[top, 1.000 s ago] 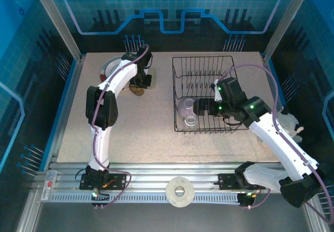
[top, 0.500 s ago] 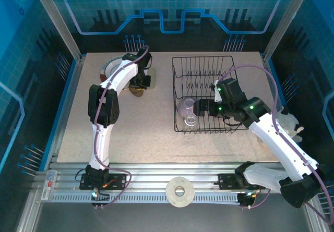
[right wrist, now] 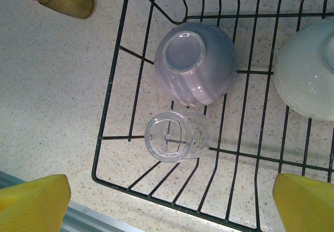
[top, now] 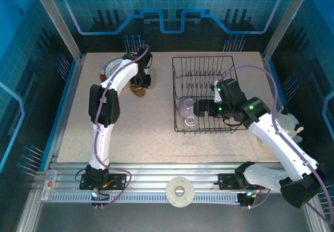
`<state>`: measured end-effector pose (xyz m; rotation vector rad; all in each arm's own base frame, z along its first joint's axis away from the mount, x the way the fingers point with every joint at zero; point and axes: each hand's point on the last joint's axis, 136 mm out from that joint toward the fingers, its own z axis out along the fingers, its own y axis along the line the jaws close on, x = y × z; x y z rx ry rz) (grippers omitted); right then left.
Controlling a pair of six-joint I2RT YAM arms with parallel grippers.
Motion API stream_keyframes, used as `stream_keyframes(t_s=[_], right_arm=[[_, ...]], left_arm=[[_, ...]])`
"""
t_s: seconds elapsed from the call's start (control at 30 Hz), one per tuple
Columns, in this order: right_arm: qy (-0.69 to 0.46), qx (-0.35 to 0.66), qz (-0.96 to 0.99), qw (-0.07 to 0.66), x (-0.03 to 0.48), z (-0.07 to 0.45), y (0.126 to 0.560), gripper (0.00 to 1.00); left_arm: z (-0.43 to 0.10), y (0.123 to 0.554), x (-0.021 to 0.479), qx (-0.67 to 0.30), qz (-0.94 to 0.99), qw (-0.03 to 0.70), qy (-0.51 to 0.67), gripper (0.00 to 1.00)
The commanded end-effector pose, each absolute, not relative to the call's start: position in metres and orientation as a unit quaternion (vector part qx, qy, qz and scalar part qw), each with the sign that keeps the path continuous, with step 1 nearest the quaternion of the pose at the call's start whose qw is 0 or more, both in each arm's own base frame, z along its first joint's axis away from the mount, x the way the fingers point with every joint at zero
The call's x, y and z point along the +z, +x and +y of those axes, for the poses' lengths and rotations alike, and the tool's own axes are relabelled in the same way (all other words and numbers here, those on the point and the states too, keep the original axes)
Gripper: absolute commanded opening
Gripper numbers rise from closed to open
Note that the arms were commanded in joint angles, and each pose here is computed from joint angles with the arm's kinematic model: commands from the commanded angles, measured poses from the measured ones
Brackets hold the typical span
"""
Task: Unload the mixed dishes from the dish rack
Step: Place the cup at the top-left of the table, then pick up the plate from the dish rack.
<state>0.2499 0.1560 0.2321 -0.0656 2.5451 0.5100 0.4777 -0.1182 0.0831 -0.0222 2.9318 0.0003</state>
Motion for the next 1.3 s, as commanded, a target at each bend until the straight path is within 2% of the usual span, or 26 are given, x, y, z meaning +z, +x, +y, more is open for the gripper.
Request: stream_keyframes(t_s=[0.0, 0.33, 0.6, 0.8, 0.93, 0.97, 1.27], right_arm=[[-0.037, 0.188, 0.946, 0.263, 0.230, 0.157, 0.242, 1.00], [-0.037, 0.176, 0.949, 0.260, 0.227, 0.154, 0.241, 1.00], [-0.058, 0.135, 0.961, 0.236, 0.210, 0.157, 0.242, 1.00], [-0.071, 0.121, 0.964, 0.226, 0.203, 0.164, 0.244, 1.00], [-0.076, 0.116, 0.966, 0.219, 0.198, 0.168, 0.247, 1.00], [-0.078, 0.115, 0.966, 0.216, 0.197, 0.169, 0.247, 1.00], [-0.091, 0.097, 0.972, 0.195, 0.182, 0.177, 0.252, 1.00]], left_arm=[[-0.112, 0.481, 0.086, 0.001, 0.994, 0.104, -0.012, 0.22], [-0.114, 0.477, 0.098, -0.010, 0.994, 0.110, -0.012, 0.34], [-0.119, 0.466, 0.121, -0.037, 0.991, 0.131, -0.008, 0.55], [-0.119, 0.456, 0.147, -0.051, 0.987, 0.152, -0.004, 0.75], [-0.121, 0.447, 0.163, -0.067, 0.984, 0.167, 0.001, 0.96], [-0.122, 0.445, 0.167, -0.073, 0.983, 0.171, 0.003, 0.99], [-0.121, 0.416, 0.219, -0.110, 0.968, 0.226, -0.005, 0.99]])
